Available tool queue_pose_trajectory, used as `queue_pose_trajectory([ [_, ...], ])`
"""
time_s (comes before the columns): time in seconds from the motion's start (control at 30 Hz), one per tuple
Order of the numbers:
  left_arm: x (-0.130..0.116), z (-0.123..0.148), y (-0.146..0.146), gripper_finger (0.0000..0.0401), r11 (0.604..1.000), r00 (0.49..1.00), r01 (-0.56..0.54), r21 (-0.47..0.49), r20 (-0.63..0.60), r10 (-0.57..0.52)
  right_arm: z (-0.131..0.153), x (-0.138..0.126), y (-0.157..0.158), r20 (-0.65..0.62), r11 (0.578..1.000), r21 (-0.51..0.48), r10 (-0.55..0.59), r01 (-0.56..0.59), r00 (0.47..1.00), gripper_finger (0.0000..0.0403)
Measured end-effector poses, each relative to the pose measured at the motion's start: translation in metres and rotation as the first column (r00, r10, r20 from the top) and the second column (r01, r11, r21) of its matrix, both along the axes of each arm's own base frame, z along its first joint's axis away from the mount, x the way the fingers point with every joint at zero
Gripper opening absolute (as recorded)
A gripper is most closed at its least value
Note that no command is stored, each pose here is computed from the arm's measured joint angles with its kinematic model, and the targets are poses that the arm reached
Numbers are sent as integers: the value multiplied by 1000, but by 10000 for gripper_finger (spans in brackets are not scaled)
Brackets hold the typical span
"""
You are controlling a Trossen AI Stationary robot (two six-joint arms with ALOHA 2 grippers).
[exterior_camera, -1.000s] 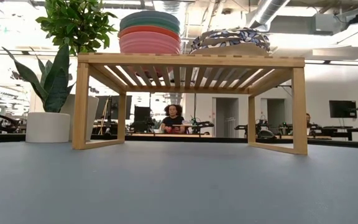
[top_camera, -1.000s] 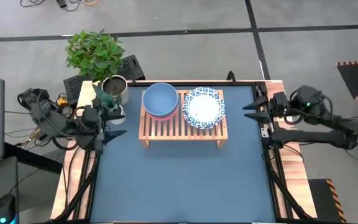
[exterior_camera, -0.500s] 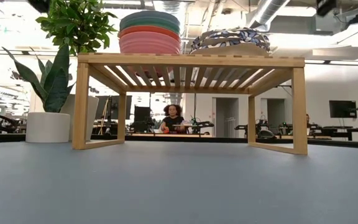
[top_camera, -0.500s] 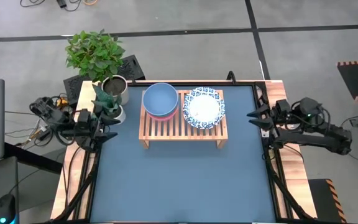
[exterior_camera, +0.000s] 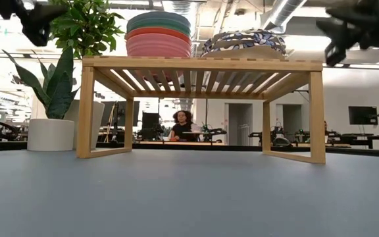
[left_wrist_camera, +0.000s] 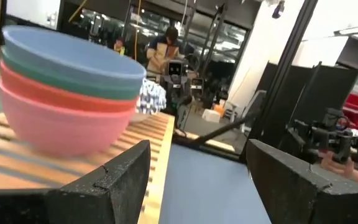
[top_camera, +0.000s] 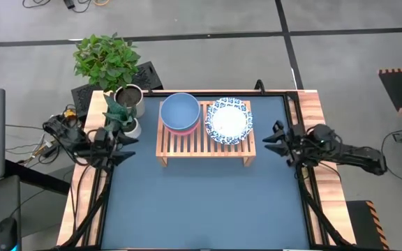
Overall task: Place and stack bowls onto a shelf
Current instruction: Return to Home Position
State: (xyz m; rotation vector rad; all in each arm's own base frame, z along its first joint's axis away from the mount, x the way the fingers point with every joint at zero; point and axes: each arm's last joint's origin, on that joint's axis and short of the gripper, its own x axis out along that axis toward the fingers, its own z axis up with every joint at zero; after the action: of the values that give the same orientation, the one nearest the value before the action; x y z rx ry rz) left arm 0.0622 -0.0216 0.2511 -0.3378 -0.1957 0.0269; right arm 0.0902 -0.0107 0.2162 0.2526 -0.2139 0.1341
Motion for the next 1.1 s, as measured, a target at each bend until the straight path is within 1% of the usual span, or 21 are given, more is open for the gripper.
queue_pose_trajectory([
  [0.17, 7, -19, -5, 251, 1000, 999, 14, 8, -46, -13, -30, 8, 5, -30, 998, 4, 69, -69, 997, 144],
  [0.33, 12, -37, -9, 251, 1000, 996, 26, 10, -91, -25, -32, 9, 13, -51, 992, -19, 124, -125, 991, 144],
  [0.43, 15, -46, -11, 251, 1000, 993, 27, 15, -113, -25, -32, 9, 15, -52, 990, -37, 133, -135, 990, 144],
  [0.57, 18, -60, -13, 251, 999, 990, 29, 24, -137, -25, -33, 9, 17, -58, 992, -35, 119, -121, 991, 144],
  [0.73, 22, -76, -18, 251, 995, 986, 99, 30, -138, -94, -36, 10, 17, -86, 992, -30, 119, -122, 989, 144],
  [0.83, 23, -75, -20, 251, 988, 985, 144, 52, -104, -138, -38, 10, 17, -107, 992, -27, 119, -123, 987, 144],
  [0.93, 22, -76, -21, 251, 981, 980, 177, 83, -106, -168, -39, 10, 17, -123, 992, -25, 120, -124, 985, 144],
  [1.1, 23, -76, -21, 251, 970, 981, 179, 163, -111, -162, -44, 11, 17, -165, 992, -20, 120, -125, 979, 144],
])
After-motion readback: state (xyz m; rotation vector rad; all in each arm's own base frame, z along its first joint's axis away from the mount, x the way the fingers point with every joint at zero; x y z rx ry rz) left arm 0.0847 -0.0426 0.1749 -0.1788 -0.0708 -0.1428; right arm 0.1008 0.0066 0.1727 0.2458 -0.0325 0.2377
